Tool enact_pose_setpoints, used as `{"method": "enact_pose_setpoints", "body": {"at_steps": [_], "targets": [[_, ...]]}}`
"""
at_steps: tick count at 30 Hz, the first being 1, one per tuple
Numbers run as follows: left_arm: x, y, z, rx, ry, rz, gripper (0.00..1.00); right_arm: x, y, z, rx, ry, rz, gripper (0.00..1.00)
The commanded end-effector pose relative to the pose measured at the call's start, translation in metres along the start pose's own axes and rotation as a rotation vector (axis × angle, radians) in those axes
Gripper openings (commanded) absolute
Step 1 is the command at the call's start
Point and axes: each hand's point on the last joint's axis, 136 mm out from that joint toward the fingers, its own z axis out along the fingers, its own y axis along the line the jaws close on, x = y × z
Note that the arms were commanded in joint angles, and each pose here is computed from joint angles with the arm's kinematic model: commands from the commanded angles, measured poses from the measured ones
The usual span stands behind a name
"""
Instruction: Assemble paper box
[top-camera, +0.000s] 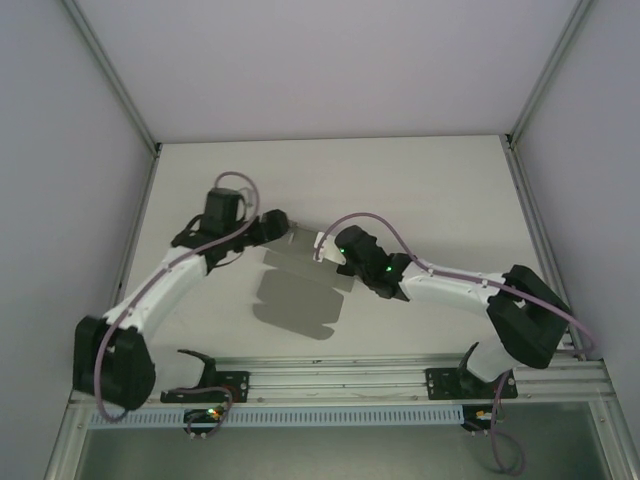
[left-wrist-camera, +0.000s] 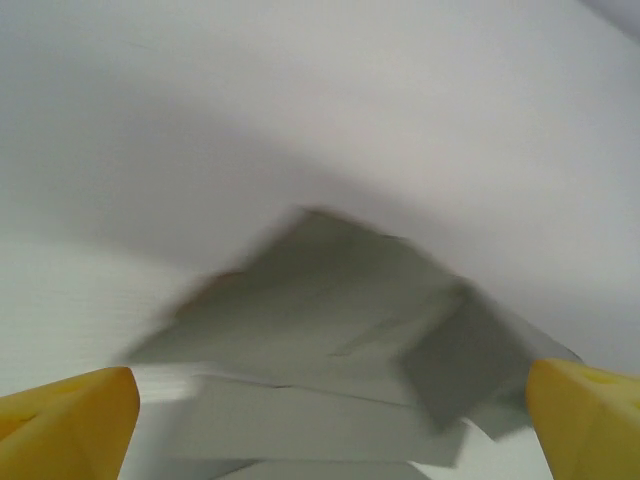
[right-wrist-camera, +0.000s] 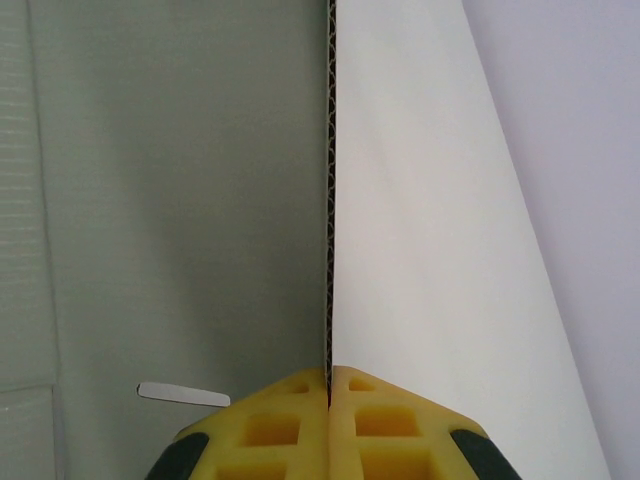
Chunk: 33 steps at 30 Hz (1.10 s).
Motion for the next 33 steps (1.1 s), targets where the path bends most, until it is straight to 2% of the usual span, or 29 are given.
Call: {"method": "enact_pose_setpoints", "body": {"at_steps": [1,3,6,11,16,20,23,29,33], "targets": [[0.018,0.081,-0.007,-0.194,0.016,-0.126,1.0,-0.002,-0.005,-0.01,-0.031,-0.066,0.079,0.0],[0.025,0.099,-0.004,-0.199,0.008,-0.155,1.0,-0.002,-0.005,-0.013,-0.056,-0.085,0.105,0.0],[0.033,0.099,0.01,-0.14,0.007,-0.127,1.0,-0.004,-0.007,-0.015,-0.07,-0.101,0.128,0.0],[0.033,0.078,0.032,0.055,-0.015,-0.103,0.95,-0.009,-0.008,-0.015,-0.082,-0.131,0.166,0.0],[0.038,0.056,0.04,0.202,0.0,-0.053,0.91,-0.011,-0.009,-0.016,-0.092,-0.141,0.191,0.0],[0.05,0.032,0.038,0.3,0.028,0.034,0.9,-0.01,-0.012,-0.015,-0.099,-0.149,0.236,0.0],[0.062,0.021,0.04,0.329,0.049,0.089,0.89,-0.019,-0.019,-0.026,-0.111,-0.213,0.276,0.0],[0.07,0.002,0.043,0.423,0.06,0.113,0.78,-0.03,-0.02,-0.036,-0.157,-0.304,0.315,0.0],[0.065,-0.007,0.044,0.465,0.03,0.11,0.56,-0.033,-0.018,-0.039,-0.189,-0.33,0.314,0.0]]}}
